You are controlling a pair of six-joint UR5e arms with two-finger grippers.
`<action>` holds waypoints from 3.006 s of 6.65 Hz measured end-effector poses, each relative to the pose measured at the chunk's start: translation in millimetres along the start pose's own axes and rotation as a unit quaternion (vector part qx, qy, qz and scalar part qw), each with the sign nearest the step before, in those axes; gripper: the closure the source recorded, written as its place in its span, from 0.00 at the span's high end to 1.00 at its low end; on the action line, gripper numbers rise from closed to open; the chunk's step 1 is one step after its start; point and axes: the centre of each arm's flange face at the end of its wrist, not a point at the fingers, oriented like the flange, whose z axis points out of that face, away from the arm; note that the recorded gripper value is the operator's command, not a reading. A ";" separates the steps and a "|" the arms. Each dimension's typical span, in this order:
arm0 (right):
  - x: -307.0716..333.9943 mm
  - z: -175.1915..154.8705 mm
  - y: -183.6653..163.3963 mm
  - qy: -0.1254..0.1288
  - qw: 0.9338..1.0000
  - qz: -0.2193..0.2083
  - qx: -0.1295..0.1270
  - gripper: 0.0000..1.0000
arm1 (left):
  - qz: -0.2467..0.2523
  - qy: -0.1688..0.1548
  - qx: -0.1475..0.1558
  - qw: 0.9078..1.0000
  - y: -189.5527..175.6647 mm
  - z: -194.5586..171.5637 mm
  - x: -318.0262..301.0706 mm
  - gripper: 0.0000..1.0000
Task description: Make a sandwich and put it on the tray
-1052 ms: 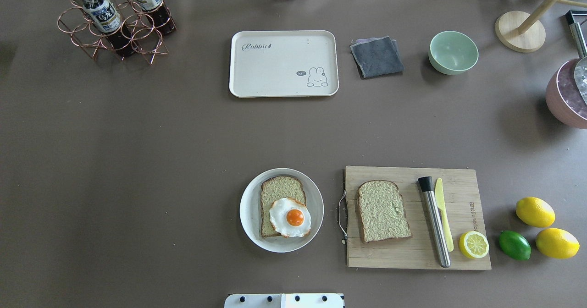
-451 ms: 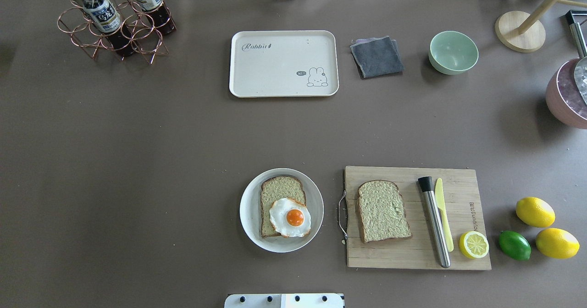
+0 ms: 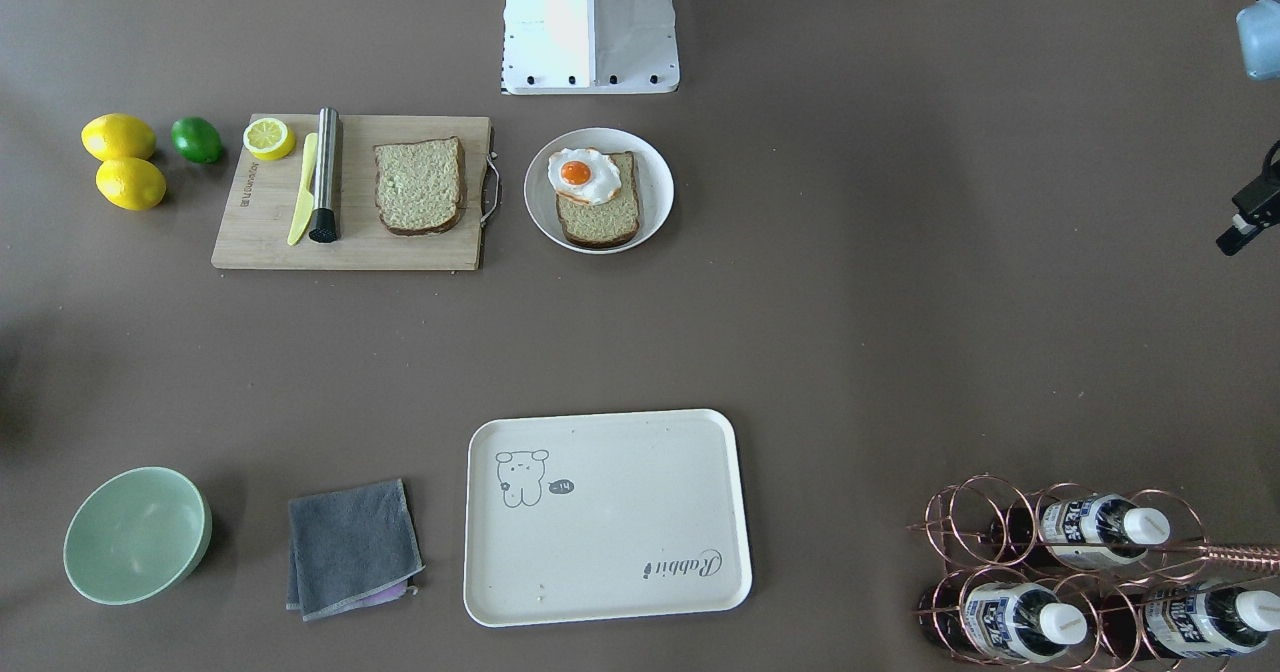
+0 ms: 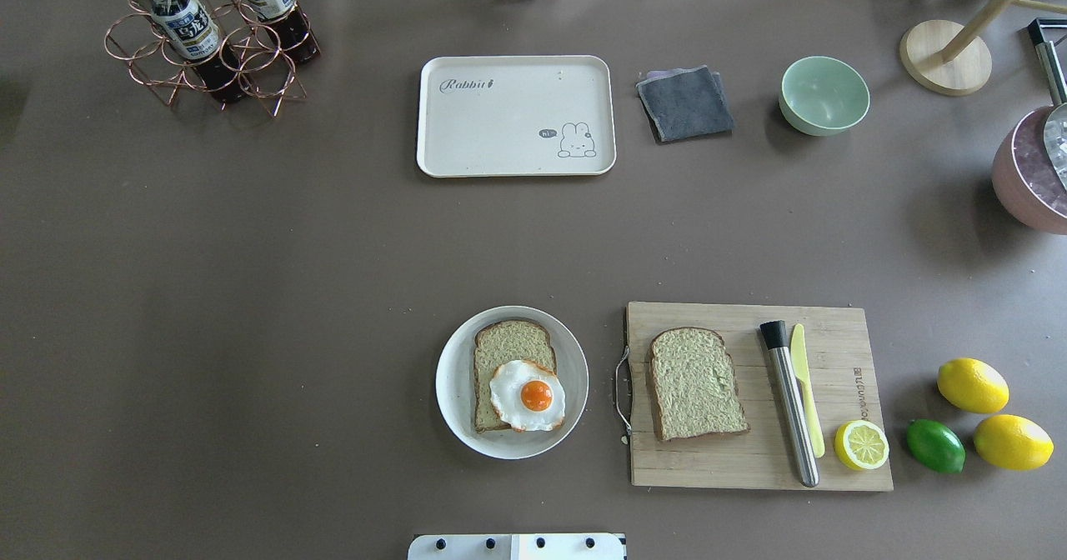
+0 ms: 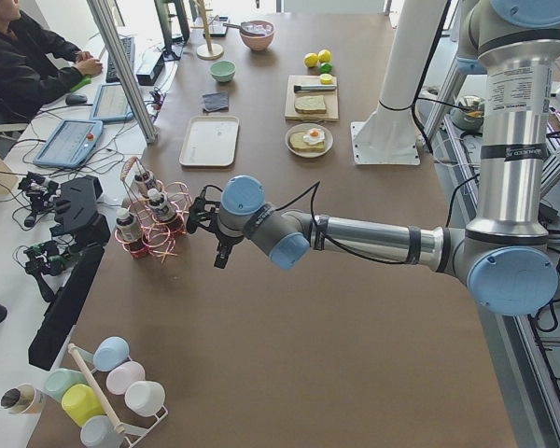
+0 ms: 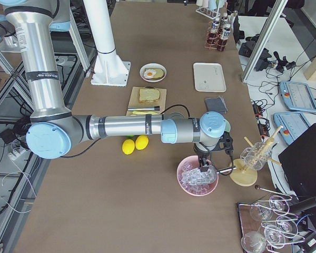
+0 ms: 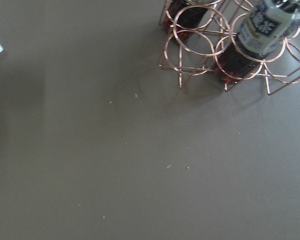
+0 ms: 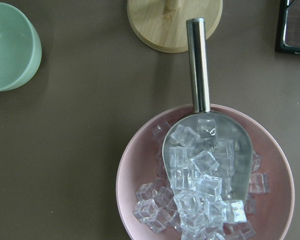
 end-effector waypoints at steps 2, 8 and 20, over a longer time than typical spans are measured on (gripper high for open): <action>-65.8 3.3 -19.3 -0.026 0.999 -0.028 0.003 1.00 | -0.026 0.023 0.020 0.999 -11.6 20.5 1.1 0.98; -274.8 43.5 -20.5 -0.091 0.989 0.082 0.081 1.00 | -0.114 0.028 0.032 0.993 -48.4 58.9 135.7 0.97; -481.6 178.7 167.5 -0.061 0.991 0.112 0.043 0.82 | -0.139 0.023 0.031 0.990 18.7 101.3 313.4 0.97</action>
